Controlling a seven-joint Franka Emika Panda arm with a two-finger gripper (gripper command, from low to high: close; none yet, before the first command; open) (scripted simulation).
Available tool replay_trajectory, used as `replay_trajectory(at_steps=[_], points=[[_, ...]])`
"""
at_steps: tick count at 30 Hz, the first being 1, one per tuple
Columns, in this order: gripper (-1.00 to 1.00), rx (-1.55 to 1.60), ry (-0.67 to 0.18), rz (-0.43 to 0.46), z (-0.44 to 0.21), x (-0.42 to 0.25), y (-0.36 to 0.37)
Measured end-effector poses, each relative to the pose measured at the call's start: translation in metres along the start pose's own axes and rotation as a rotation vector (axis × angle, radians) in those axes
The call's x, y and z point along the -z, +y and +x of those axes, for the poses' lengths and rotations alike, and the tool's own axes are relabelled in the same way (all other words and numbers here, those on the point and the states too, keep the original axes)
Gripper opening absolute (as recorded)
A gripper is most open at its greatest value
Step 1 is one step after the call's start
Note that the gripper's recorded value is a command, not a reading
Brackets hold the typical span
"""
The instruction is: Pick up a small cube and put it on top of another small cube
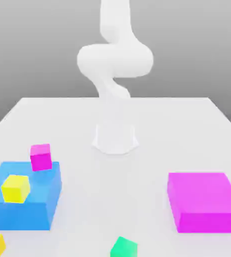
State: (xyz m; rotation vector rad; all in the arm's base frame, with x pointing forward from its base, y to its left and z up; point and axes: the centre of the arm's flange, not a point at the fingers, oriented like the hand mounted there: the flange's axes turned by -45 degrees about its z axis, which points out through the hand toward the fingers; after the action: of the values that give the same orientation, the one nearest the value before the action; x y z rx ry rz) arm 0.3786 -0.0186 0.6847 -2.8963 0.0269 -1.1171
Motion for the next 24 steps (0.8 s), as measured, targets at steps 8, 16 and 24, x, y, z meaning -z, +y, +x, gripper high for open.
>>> replay_trajectory(at_steps=[8,16,24], points=[[0.00,-0.062,-0.194,0.055,-0.004,-0.134,0.065],[0.00,-0.127,-0.368,0.056,-0.047,-0.256,0.132],[0.00,-0.182,-0.531,0.003,-0.124,-0.355,0.203]])
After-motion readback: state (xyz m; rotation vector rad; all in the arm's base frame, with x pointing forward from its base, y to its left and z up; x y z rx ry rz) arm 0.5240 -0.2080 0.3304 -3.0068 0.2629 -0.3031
